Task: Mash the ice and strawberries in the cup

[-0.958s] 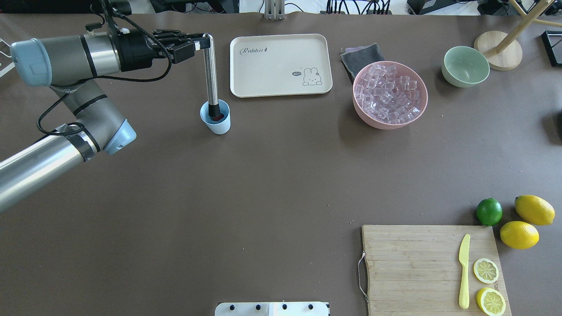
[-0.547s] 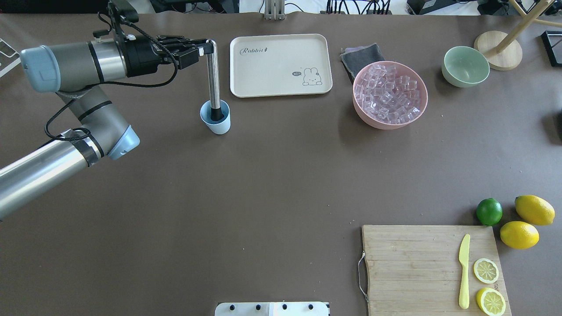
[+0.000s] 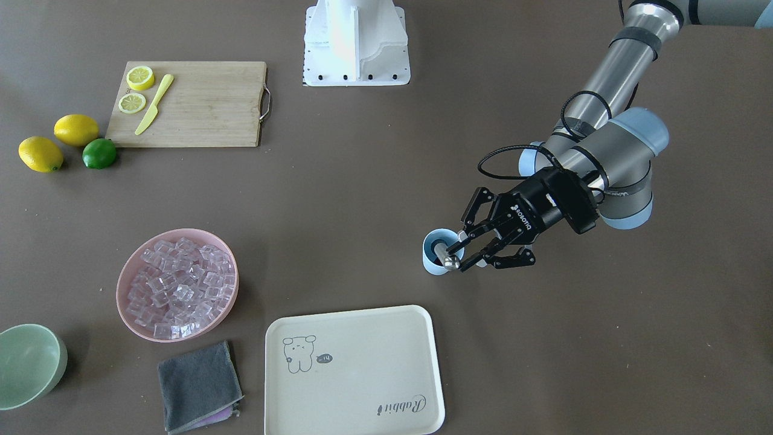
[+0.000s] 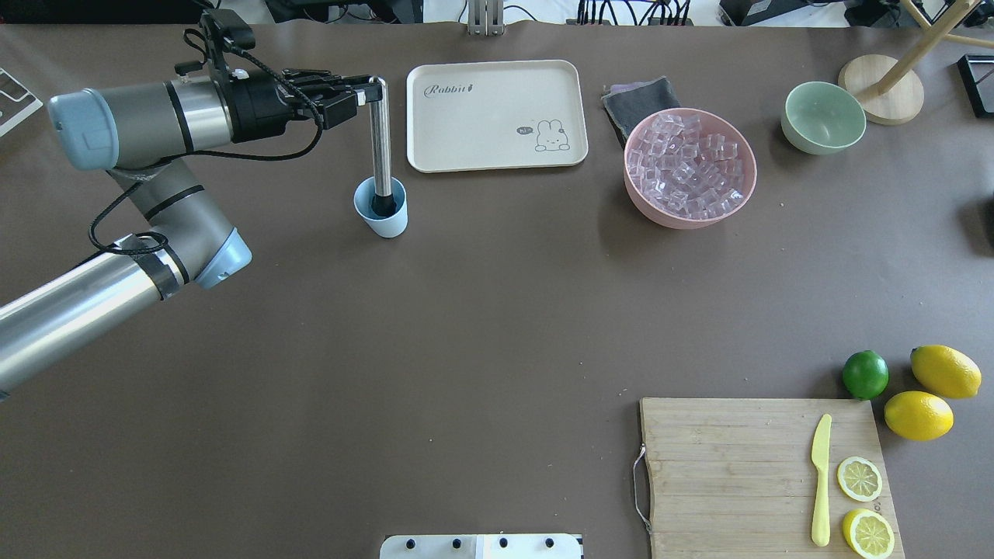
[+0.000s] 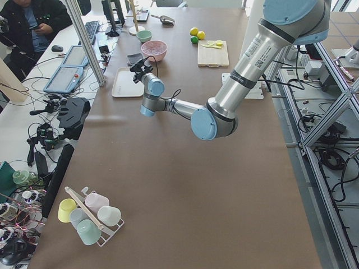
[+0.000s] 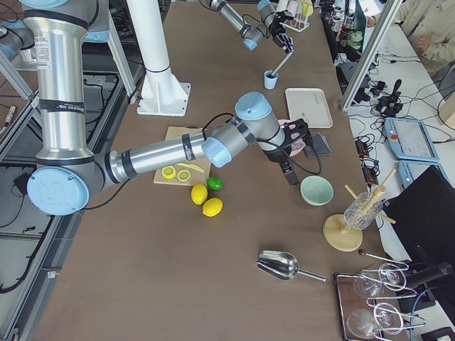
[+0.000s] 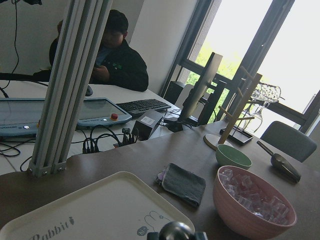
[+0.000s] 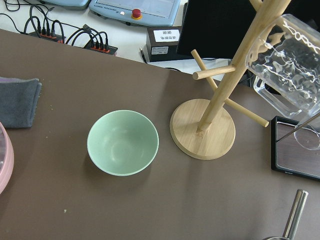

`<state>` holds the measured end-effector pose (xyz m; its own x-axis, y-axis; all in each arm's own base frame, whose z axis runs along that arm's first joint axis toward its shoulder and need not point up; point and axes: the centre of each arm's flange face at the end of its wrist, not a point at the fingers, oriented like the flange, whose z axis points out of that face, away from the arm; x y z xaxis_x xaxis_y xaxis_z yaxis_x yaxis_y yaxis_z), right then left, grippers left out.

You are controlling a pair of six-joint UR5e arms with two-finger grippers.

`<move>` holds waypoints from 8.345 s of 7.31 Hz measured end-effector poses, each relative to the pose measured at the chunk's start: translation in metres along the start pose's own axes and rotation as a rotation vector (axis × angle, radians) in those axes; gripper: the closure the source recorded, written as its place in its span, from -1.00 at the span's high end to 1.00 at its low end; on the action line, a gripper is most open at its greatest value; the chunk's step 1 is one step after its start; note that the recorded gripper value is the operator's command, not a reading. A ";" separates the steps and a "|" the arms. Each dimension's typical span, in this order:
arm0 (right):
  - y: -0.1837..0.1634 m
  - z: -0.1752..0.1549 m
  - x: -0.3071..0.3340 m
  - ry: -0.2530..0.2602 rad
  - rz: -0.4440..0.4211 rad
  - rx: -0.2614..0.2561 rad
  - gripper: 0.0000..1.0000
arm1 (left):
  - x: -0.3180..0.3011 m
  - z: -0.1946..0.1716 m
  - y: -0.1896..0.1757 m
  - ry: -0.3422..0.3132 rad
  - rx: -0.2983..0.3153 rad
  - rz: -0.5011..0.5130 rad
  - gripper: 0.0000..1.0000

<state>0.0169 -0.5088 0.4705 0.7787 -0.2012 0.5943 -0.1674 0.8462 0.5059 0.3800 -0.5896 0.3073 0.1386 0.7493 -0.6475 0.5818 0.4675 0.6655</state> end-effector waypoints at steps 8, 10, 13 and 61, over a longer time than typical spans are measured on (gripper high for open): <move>0.010 -0.011 -0.005 -0.005 -0.003 0.006 0.99 | 0.003 -0.015 -0.028 0.010 0.041 0.013 -1.00; 0.007 -0.011 -0.005 -0.005 -0.005 0.008 0.99 | 0.000 -0.016 -0.014 0.002 0.024 0.006 -1.00; 0.005 -0.010 -0.005 -0.004 -0.008 0.010 0.99 | -0.005 -0.014 -0.003 -0.010 0.007 0.002 -1.00; -0.127 0.038 -0.140 0.009 -0.048 -0.190 0.99 | -0.278 -0.328 -0.107 -0.875 -0.730 -0.523 0.96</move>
<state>-0.0939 -0.6070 0.3467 0.7886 -0.2400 0.5662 -0.0134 0.9138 0.4060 0.0163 -0.6942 0.5385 0.6734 -0.0358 -0.7385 0.1872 0.9745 0.1235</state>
